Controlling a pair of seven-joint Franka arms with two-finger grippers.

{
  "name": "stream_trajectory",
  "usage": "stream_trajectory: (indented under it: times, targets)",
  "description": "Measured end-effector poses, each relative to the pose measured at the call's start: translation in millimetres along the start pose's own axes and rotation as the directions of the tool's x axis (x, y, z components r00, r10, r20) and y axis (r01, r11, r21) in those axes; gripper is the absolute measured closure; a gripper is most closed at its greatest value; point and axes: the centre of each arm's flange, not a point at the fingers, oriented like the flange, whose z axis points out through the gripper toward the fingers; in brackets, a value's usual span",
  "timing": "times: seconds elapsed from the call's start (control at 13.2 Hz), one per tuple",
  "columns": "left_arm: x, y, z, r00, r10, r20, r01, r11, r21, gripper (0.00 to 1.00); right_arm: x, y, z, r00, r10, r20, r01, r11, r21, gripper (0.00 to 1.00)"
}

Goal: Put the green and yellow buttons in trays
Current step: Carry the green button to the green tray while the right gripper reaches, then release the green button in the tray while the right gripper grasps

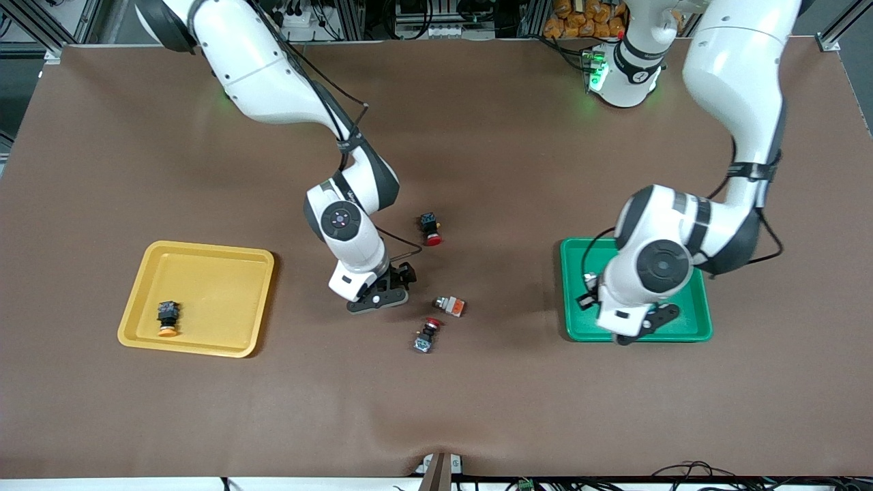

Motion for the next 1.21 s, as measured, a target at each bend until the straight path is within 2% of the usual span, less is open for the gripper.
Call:
stream_trajectory:
  times: [0.15,0.3,0.38,0.53,0.6,0.75,0.91,1.06,1.21]
  targets:
    - [31,-52,18,0.999,0.02,0.035,-0.021,1.0,0.015,0.59,-1,-1,3,1.0,-0.004,-0.009,0.004,1.0,0.002,0.0]
    - [58,-100,41,0.998,0.036,0.056,-0.037,0.999,0.001,0.59,-1,-4,6,0.999,-0.005,-0.044,0.006,1.0,0.013,0.19]
    - [62,-111,52,0.997,0.041,0.059,-0.041,0.999,-0.006,0.59,-2,-4,7,0.999,-0.001,-0.054,0.001,1.0,0.015,0.32]
    - [54,-108,68,0.997,0.058,0.057,-0.057,0.998,-0.013,0.59,-1,-5,5,0.998,0.022,-0.063,-0.021,1.0,0.019,0.57]
    - [50,-104,72,0.996,0.075,0.047,-0.074,0.997,-0.008,0.59,1,-4,2,0.997,0.038,-0.068,-0.036,0.999,0.021,0.67]
    - [50,-108,79,0.995,0.093,0.028,-0.093,0.995,0.022,0.59,7,0,-14,0.994,0.059,-0.092,-0.057,0.998,0.023,0.67]
    - [54,-116,84,0.996,0.087,0.028,-0.087,0.996,0.031,0.59,21,17,-47,0.987,0.082,-0.14,-0.081,0.997,0.018,0.67]
    - [57,-121,84,0.996,0.079,0.026,-0.08,0.996,0.029,0.45,29,39,-85,0.979,0.112,-0.17,-0.111,0.994,0.011,0.67]
    - [57,-119,83,0.996,0.082,0.022,-0.082,0.996,0.025,0.26,27,69,-113,0.977,0.153,-0.152,-0.155,0.988,-0.003,0.67]
